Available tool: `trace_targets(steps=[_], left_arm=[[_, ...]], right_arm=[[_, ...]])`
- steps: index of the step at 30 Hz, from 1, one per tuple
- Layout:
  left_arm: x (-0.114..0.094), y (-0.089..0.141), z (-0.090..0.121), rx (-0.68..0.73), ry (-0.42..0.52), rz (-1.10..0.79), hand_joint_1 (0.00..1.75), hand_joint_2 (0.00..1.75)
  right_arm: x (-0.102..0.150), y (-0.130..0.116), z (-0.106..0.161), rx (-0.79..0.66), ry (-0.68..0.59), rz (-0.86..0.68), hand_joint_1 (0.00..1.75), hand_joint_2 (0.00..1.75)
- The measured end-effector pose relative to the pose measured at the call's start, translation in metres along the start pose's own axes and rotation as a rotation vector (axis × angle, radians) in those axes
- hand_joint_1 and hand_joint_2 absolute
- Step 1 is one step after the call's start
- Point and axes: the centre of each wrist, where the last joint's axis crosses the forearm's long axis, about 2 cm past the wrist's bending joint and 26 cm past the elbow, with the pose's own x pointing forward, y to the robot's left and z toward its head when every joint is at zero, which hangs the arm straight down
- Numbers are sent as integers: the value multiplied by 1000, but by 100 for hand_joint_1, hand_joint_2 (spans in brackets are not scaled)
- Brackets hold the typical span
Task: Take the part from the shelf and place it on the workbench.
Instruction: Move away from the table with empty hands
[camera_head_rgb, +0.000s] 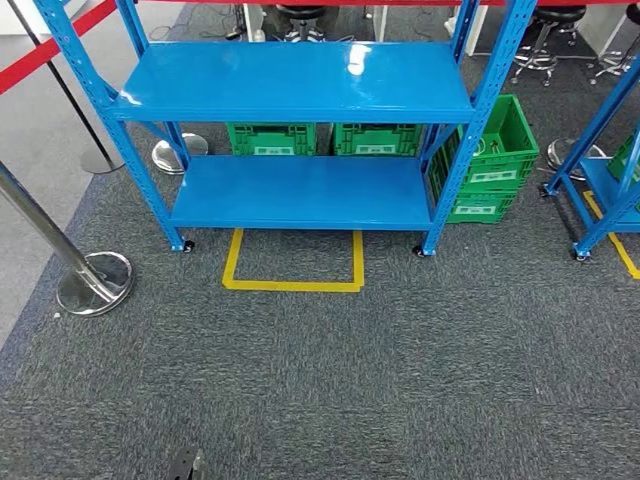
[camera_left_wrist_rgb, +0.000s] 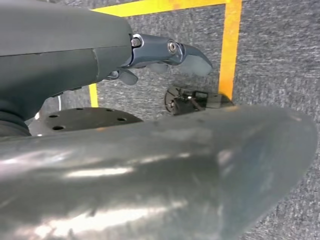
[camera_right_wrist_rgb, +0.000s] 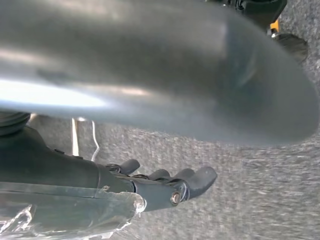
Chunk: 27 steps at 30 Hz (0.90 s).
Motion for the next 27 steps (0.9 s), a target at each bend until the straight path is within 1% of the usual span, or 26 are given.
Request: trace_targets(steps=[11,16,22,27], left_arm=[[2,1,0,2,-6,-8,0,0],[3,0,0,8,-8,-15,0,0],[3,-1,0,17,-7,-7,0,0],[4,-1,0,17,-7,-6,0,0]], right_arm=[[0,0,0,0,2,-8,0,0],[2,-2,-1,-2,7,-46,0,0],[5,-3,-1,0,6,-56,0,0],[2,-3,-1,2,12,-56,0,0]])
